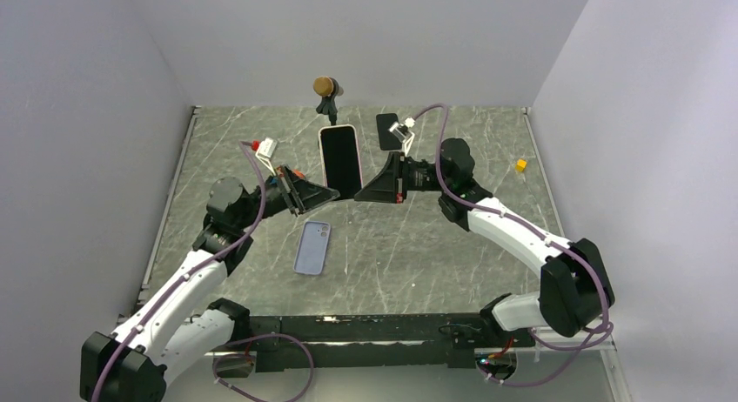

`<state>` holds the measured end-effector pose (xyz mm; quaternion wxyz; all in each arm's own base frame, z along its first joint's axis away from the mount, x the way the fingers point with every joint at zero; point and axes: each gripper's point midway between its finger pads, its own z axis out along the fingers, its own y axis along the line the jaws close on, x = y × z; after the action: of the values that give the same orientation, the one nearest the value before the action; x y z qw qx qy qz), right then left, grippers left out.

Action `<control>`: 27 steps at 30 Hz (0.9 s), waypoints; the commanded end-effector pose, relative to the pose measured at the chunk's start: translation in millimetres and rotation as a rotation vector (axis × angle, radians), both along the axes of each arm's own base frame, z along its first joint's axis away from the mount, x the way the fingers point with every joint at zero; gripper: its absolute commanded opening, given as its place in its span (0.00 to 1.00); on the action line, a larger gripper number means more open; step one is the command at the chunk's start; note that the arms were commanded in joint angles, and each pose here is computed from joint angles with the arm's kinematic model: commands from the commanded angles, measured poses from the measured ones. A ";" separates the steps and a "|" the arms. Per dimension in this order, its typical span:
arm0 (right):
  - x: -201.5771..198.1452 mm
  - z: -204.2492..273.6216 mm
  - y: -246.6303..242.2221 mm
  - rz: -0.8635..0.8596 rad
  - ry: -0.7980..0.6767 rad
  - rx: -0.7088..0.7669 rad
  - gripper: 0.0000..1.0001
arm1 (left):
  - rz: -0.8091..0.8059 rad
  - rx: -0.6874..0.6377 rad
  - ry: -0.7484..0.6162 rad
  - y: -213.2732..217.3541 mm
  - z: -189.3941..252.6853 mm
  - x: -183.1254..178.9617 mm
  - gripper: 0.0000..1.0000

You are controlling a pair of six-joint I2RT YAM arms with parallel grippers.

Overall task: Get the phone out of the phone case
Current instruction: Remove the phone case from the phone.

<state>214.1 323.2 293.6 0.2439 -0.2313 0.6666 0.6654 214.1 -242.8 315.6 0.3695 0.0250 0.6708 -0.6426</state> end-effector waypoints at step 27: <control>23.2 -22.6 34.6 0.136 -0.690 -0.032 0.00 | -0.250 -0.424 0.226 19.5 67.1 -50.0 0.00</control>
<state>217.7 339.6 297.5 0.3556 -0.4658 0.5377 0.6062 207.4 -222.3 326.3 0.2256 -0.1229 0.6107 -0.7490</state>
